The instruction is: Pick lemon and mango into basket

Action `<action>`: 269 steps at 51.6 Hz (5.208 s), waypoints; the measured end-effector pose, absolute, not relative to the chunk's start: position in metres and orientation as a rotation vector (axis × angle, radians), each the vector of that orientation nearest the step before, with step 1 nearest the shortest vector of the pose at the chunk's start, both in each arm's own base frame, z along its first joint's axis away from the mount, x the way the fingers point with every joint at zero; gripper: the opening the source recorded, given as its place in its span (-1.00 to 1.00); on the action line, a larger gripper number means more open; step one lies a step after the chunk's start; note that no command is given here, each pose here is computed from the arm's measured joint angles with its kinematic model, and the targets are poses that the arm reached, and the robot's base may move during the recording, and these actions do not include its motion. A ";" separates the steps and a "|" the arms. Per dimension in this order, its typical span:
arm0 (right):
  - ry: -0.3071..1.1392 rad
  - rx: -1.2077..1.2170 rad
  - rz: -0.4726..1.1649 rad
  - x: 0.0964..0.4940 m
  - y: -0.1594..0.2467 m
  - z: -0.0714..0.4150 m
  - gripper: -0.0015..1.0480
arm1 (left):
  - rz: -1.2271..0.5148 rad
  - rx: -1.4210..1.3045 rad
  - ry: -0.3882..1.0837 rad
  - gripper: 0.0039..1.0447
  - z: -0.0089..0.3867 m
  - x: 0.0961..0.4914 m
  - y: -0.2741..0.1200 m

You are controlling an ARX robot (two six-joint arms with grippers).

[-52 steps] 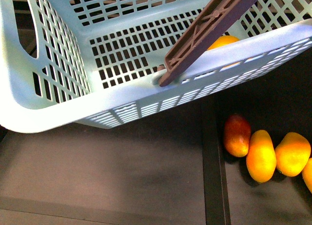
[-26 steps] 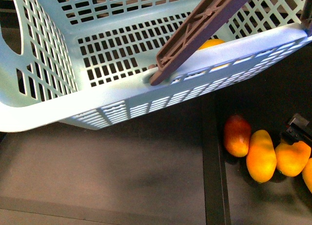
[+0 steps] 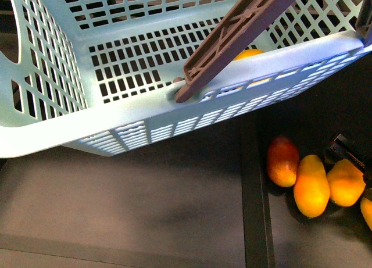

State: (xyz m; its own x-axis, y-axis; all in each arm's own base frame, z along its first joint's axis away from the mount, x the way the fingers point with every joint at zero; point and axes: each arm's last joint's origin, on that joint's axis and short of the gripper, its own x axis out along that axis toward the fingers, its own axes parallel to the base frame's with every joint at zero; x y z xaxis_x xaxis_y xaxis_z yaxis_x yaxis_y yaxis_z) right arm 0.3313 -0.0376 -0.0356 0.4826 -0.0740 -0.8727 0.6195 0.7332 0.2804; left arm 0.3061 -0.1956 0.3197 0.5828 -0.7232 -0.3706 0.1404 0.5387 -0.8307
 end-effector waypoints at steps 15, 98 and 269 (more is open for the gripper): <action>0.990 0.632 -0.481 0.345 -0.041 -0.043 0.83 | -0.584 -0.851 0.791 -0.91 0.320 0.306 -0.196; 0.201 0.100 0.065 0.238 0.021 0.292 0.16 | -0.586 -0.851 0.791 -0.91 0.320 0.306 -0.196; -0.014 0.004 0.002 0.097 0.000 0.170 -0.97 | -0.583 -0.857 0.795 -0.91 0.319 0.306 -0.196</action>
State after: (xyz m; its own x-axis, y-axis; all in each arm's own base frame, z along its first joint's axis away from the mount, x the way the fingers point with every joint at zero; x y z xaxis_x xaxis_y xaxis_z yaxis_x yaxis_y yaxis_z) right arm 0.0969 0.0003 0.1697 0.9999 0.0015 0.0135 -0.0016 1.0000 0.0036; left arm 0.3057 -0.1963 0.3195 0.5791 -0.7259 -0.3712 0.1359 0.5349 -0.8339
